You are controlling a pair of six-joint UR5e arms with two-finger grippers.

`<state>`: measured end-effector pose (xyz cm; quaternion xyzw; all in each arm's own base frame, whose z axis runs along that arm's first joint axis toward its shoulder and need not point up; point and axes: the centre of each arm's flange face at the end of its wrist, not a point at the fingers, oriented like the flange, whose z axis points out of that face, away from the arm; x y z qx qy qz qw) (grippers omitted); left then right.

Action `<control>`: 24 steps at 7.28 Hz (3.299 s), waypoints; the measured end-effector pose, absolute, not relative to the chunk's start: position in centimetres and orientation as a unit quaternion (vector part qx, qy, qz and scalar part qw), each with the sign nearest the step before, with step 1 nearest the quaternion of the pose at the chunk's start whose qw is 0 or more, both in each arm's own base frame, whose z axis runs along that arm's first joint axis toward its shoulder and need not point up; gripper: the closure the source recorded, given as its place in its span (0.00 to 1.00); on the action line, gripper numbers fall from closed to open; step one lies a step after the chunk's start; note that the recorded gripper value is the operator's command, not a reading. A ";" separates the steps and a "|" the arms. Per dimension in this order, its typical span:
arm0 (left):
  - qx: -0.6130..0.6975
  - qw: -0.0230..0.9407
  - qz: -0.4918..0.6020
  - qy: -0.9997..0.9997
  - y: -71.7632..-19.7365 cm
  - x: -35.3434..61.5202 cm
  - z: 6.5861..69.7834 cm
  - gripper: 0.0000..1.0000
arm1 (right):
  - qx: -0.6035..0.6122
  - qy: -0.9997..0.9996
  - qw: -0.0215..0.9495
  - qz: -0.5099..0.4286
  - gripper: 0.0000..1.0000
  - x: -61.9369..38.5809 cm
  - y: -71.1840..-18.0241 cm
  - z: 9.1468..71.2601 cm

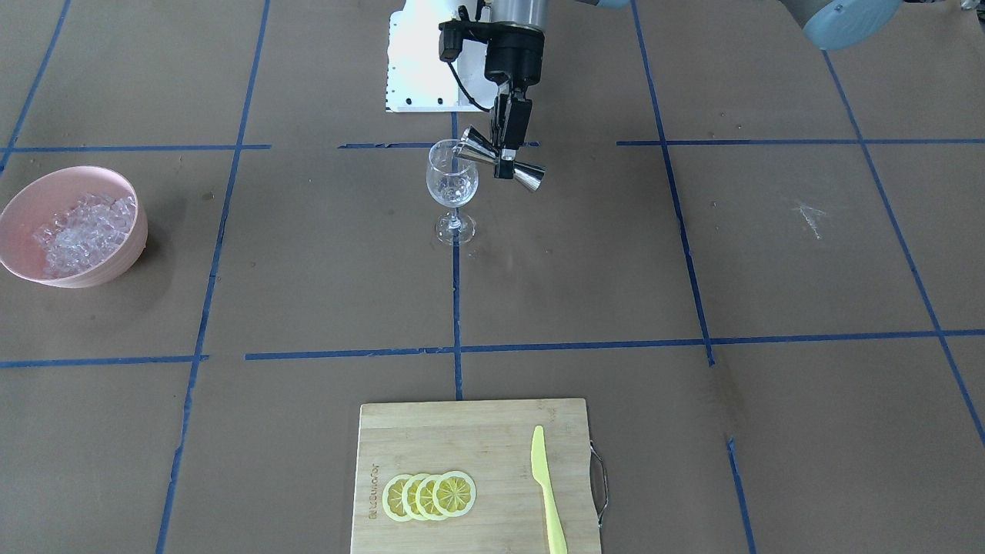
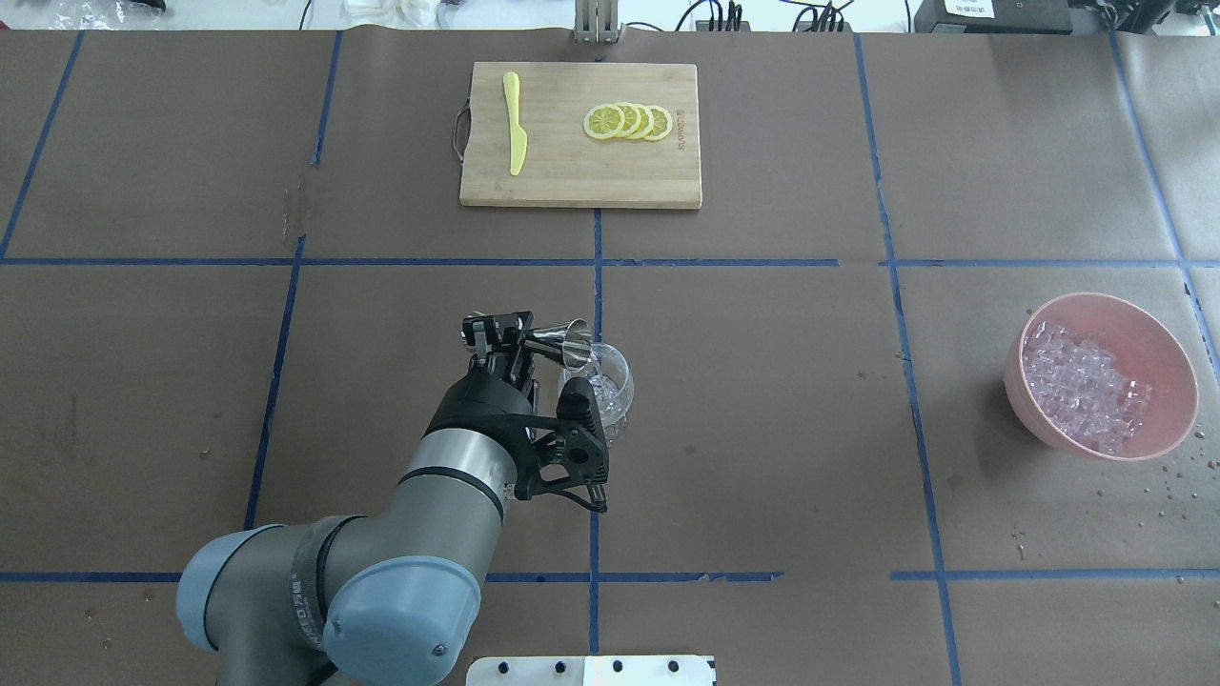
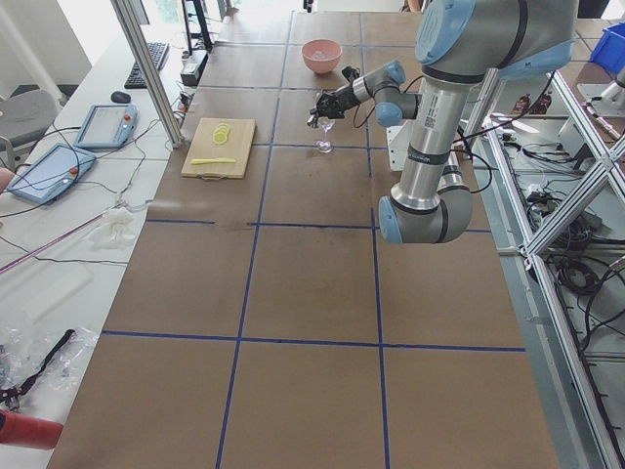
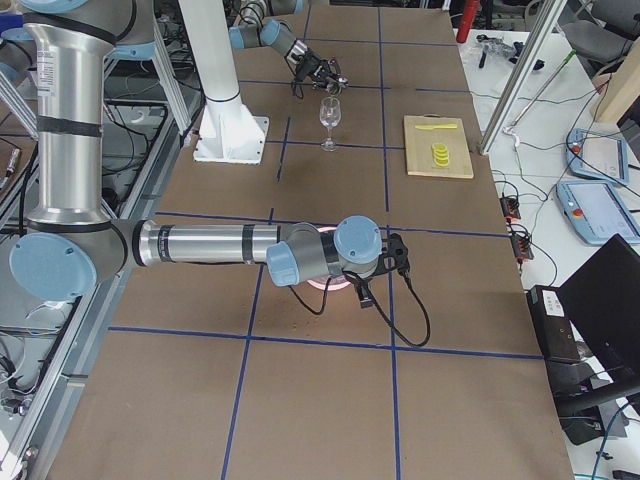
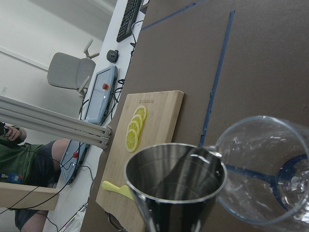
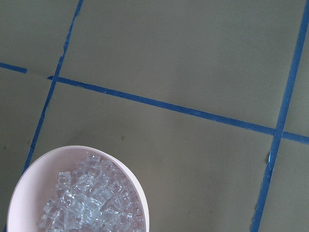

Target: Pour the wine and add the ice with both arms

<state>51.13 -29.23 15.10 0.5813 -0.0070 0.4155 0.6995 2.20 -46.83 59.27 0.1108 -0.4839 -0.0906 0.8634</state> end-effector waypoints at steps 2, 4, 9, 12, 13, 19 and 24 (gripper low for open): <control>0.570 0.686 0.450 -0.040 -29.3 50.8 14.5 1.00 | 0.115 -0.484 0.863 -0.093 0.00 2.2 -46.8 58.9; 0.560 0.673 0.479 -0.068 -29.5 50.9 13.4 1.00 | 0.120 -0.483 0.862 -0.096 0.00 2.2 -46.9 58.2; 0.548 0.628 0.539 -0.123 -29.9 50.8 12.9 1.00 | 0.127 -0.483 0.860 -0.102 0.00 2.1 -46.9 57.3; 0.548 0.613 0.552 -0.136 -29.9 50.8 12.3 1.00 | 0.123 -0.484 0.860 -0.105 0.00 1.6 -46.9 57.4; 0.550 0.615 0.549 -0.134 -30.1 50.6 12.0 1.00 | 0.121 -0.484 0.860 -0.109 0.00 1.1 -46.9 57.4; 0.597 0.754 0.252 0.109 -31.0 47.2 18.1 1.00 | 0.074 -0.492 0.864 -0.073 0.00 -3.7 -48.1 54.5; 0.554 0.791 0.061 0.252 -29.8 40.9 34.1 1.00 | 0.081 -0.473 0.875 -0.066 0.00 -5.9 -47.6 53.3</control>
